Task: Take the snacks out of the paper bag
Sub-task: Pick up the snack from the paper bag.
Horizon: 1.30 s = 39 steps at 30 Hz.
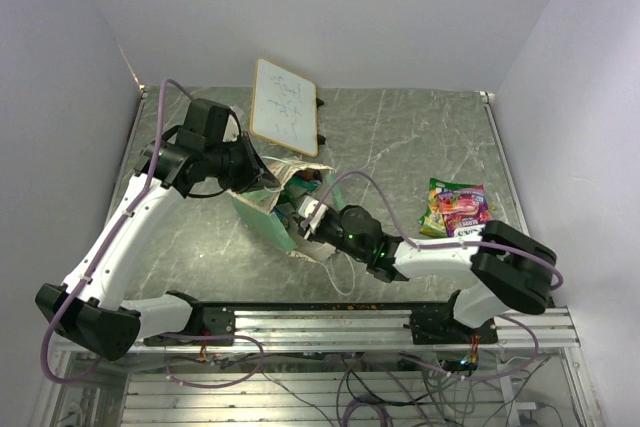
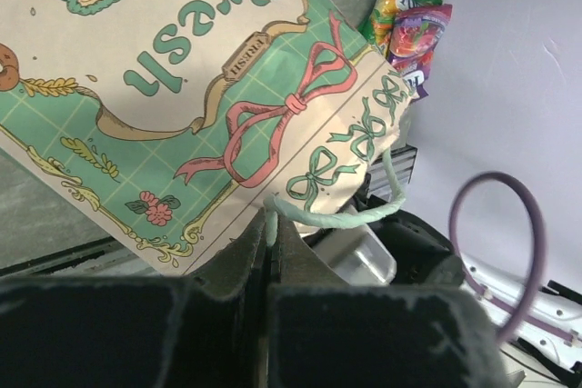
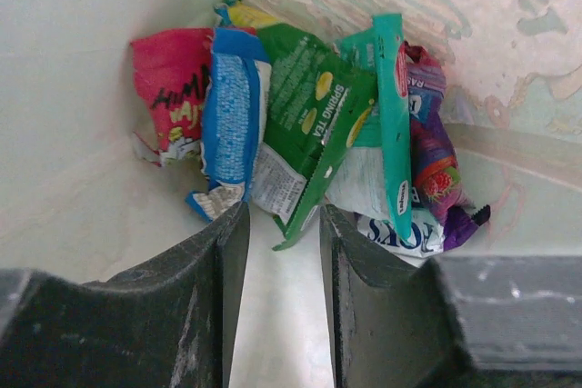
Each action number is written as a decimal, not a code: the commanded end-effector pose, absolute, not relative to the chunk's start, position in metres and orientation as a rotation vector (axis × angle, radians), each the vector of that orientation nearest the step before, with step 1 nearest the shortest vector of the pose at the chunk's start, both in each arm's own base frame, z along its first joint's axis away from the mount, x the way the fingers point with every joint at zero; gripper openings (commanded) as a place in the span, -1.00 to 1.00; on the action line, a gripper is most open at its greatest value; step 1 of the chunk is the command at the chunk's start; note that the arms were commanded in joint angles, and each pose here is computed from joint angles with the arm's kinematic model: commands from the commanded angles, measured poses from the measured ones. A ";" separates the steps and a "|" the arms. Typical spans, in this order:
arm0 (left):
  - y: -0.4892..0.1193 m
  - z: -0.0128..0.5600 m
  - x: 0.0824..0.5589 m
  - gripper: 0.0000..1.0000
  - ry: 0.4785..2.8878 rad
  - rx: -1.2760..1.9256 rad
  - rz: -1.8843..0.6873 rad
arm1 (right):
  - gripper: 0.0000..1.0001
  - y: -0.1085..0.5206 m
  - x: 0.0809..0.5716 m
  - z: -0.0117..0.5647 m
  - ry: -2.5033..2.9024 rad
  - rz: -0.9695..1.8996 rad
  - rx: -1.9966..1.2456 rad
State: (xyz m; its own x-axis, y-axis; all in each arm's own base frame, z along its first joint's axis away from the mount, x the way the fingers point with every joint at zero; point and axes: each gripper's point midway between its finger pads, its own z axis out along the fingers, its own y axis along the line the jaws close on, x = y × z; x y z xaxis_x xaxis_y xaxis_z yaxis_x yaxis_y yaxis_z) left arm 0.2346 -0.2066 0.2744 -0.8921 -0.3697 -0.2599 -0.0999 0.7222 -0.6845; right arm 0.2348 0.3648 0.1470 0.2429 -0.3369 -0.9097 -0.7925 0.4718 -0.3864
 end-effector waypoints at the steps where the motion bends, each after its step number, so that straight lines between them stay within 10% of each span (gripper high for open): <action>1: -0.216 0.290 0.231 -0.86 2.483 -0.238 -1.062 | -0.28 0.370 0.262 0.178 1.262 0.354 -0.900; 24: -0.234 0.294 0.220 -0.86 2.531 0.018 -1.112 | -0.17 0.398 0.327 0.115 1.370 0.155 -0.738; 32: -0.225 0.291 0.214 -0.86 2.544 -0.049 -1.073 | -1.00 0.402 0.342 0.100 1.384 0.151 -0.818; 39: -0.219 0.288 0.223 -0.86 2.529 -0.157 -1.021 | -1.00 0.400 0.302 0.131 1.370 0.362 -0.900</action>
